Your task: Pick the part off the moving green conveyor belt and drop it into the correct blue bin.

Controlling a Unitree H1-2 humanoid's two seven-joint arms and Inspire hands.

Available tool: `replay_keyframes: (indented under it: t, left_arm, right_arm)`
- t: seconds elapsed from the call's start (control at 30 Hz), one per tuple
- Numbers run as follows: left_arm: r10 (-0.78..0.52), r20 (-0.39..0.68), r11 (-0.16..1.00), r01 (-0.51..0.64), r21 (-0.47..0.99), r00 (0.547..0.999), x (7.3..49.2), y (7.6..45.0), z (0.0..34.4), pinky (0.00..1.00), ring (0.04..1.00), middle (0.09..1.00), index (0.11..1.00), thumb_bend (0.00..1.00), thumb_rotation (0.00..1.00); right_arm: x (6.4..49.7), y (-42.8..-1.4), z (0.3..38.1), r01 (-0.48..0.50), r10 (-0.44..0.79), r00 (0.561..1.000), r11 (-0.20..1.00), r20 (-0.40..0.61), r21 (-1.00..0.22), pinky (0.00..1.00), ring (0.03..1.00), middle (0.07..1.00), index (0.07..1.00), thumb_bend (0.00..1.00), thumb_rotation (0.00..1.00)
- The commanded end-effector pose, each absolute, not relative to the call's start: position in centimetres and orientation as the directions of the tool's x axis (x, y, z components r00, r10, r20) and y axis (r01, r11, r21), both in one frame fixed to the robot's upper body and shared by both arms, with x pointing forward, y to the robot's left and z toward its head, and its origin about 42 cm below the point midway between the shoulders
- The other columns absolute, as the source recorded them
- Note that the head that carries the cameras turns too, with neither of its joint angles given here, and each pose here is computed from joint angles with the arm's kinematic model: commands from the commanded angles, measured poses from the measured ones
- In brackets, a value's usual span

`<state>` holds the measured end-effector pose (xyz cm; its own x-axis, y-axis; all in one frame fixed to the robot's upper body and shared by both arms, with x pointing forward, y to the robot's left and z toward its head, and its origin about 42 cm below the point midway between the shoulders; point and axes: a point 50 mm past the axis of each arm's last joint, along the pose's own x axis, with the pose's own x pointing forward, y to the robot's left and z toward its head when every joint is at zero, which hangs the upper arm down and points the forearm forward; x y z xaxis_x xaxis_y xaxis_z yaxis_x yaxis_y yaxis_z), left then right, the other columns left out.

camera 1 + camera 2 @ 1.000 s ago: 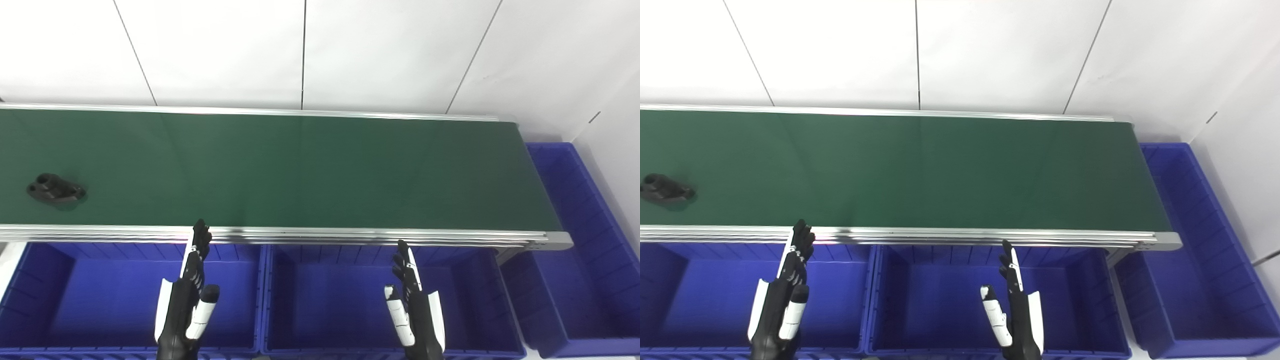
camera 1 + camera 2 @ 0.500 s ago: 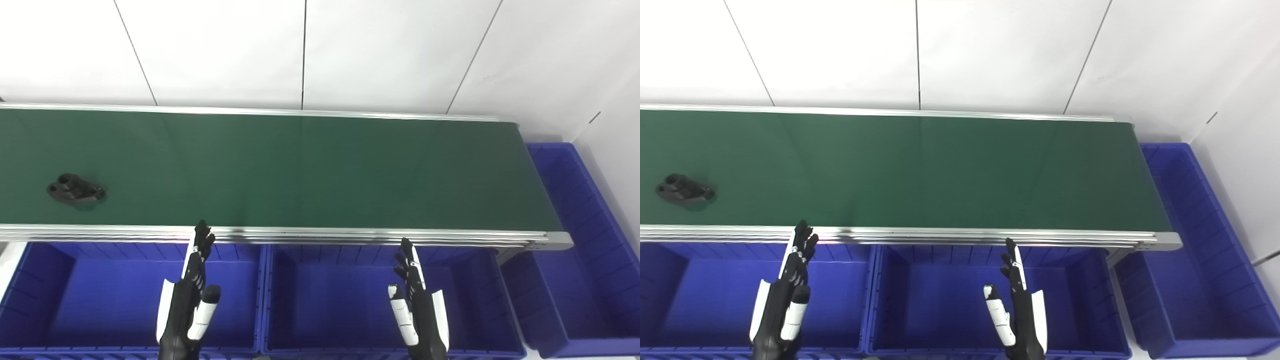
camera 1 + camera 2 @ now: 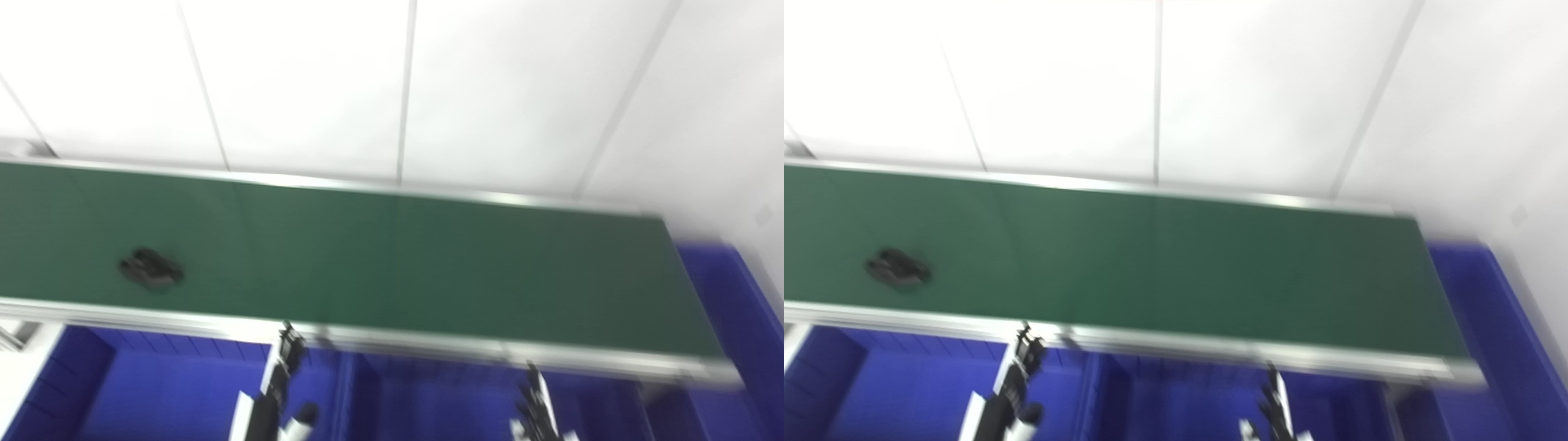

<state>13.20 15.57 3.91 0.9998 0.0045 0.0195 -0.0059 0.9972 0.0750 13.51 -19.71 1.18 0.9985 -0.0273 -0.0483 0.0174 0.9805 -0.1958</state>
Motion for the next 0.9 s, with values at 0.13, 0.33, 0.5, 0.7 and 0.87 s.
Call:
replay_keyframes:
  t: [0.13,0.33,0.5,0.7,0.87]
  left_arm:
    - [0.029,0.089,0.998,-0.034,0.058,0.996,13.8,14.6,4.6,0.85,0.900,0.935,0.955,0.80,0.85]
    - [0.026,0.103,0.999,-0.030,0.045,0.994,13.9,14.2,4.9,0.83,0.892,0.927,0.947,0.77,0.81]
    - [0.029,0.116,0.999,-0.032,0.032,0.993,13.9,13.9,5.4,0.83,0.891,0.922,0.939,0.78,0.79]
    - [0.031,0.131,0.998,-0.038,0.046,0.991,13.8,13.8,6.1,0.81,0.876,0.910,0.937,0.79,0.79]
    - [0.034,0.128,0.998,-0.041,0.050,0.991,13.6,14.6,6.3,0.82,0.889,0.919,0.953,0.80,0.82]
  right_arm:
    - [13.8,-20.6,1.8,0.028,-0.025,1.000,0.982,0.018,-0.188,0.94,0.970,1.000,1.000,0.64,1.00]
    - [13.8,-21.1,1.8,0.024,-0.020,1.000,0.979,0.021,-0.204,0.95,0.972,1.000,1.000,0.62,1.00]
    - [13.8,-21.4,2.2,0.023,-0.017,0.999,0.978,0.032,-0.209,0.94,0.970,1.000,1.000,0.63,1.00]
    - [13.7,-21.4,2.9,0.036,-0.026,0.999,0.977,0.047,-0.211,0.95,0.967,0.998,1.000,0.69,1.00]
    - [13.8,-20.5,3.2,0.038,-0.025,0.997,0.980,0.066,-0.194,0.94,0.958,0.992,1.000,0.71,1.00]
